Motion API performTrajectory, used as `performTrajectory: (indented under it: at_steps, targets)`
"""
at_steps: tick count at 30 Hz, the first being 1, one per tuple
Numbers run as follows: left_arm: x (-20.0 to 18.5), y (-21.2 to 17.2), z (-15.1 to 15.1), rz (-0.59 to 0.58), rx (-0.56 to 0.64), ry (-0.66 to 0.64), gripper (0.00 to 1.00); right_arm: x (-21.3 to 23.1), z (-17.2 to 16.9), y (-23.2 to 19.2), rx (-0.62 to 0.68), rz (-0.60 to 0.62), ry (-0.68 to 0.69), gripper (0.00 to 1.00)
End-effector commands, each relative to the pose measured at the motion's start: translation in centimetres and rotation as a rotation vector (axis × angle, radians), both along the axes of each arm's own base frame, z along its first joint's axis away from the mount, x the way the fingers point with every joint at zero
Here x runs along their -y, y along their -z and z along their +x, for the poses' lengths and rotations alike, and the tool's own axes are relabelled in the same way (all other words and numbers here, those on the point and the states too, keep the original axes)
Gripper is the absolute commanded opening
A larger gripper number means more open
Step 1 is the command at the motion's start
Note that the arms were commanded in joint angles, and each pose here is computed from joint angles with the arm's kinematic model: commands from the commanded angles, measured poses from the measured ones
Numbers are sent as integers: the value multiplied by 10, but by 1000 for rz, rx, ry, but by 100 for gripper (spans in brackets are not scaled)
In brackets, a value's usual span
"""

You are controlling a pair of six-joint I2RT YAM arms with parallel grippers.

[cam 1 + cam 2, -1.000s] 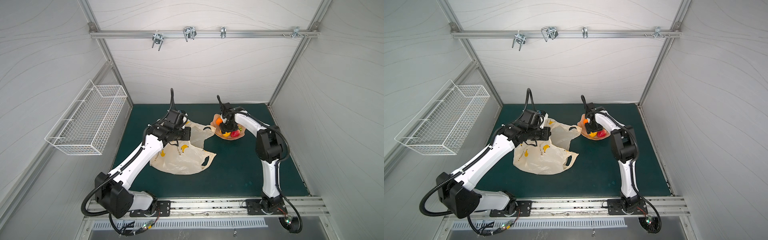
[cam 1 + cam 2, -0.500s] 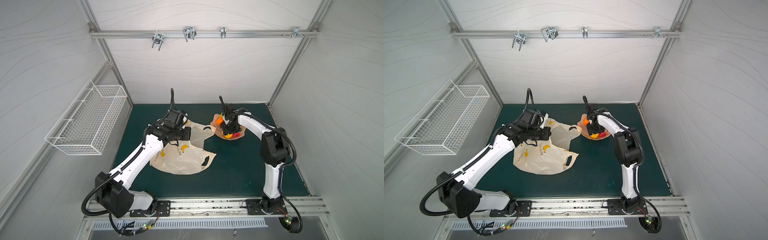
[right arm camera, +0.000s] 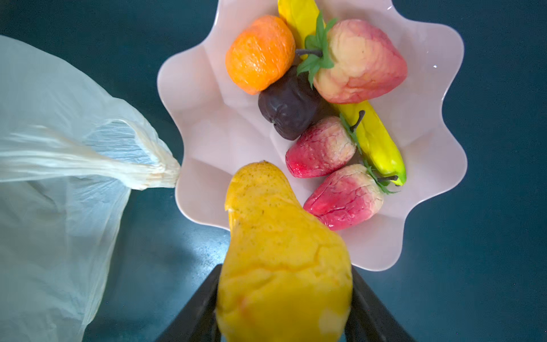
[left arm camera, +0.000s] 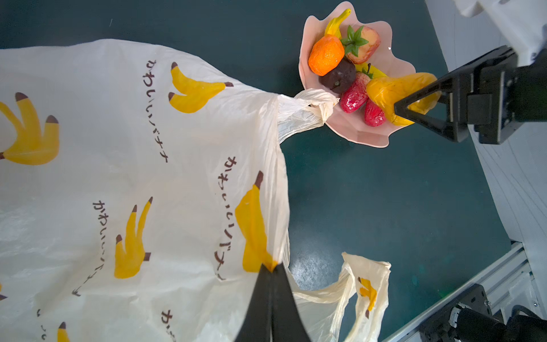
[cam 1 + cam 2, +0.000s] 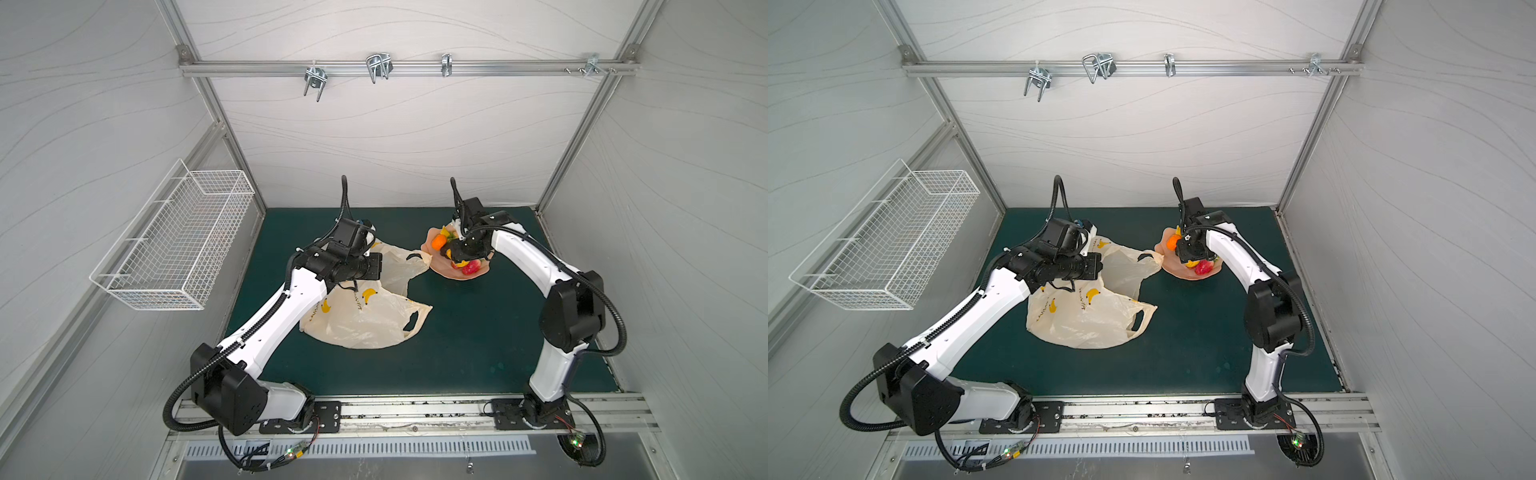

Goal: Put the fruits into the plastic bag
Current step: 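Lift the yellow pear with the right gripper and carry it toward the bag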

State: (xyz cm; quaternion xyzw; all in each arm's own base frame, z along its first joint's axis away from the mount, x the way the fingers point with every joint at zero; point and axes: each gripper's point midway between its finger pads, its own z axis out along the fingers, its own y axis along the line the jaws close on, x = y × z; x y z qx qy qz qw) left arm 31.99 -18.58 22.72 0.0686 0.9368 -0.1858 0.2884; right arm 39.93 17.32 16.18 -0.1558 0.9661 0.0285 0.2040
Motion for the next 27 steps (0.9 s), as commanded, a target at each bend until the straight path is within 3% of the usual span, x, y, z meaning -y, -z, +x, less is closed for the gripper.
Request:
performTrajectory:
  at_steps: [1, 12, 17, 27]
  targets:
    - [3, -18, 9, -20, 49, 8, 0, 2, -6, -28, 25, 43, 8, 41]
    - [5, -18, 10, -22, 44, 9, 0, -6, -20, -42, -27, 270, 43, 39]
    - [6, -19, 12, -23, 44, 8, 0, -12, -39, -46, -93, 490, 87, 38]
    - [9, -17, 13, -31, 31, 16, 0, -23, -84, -30, -244, 758, 132, 38]
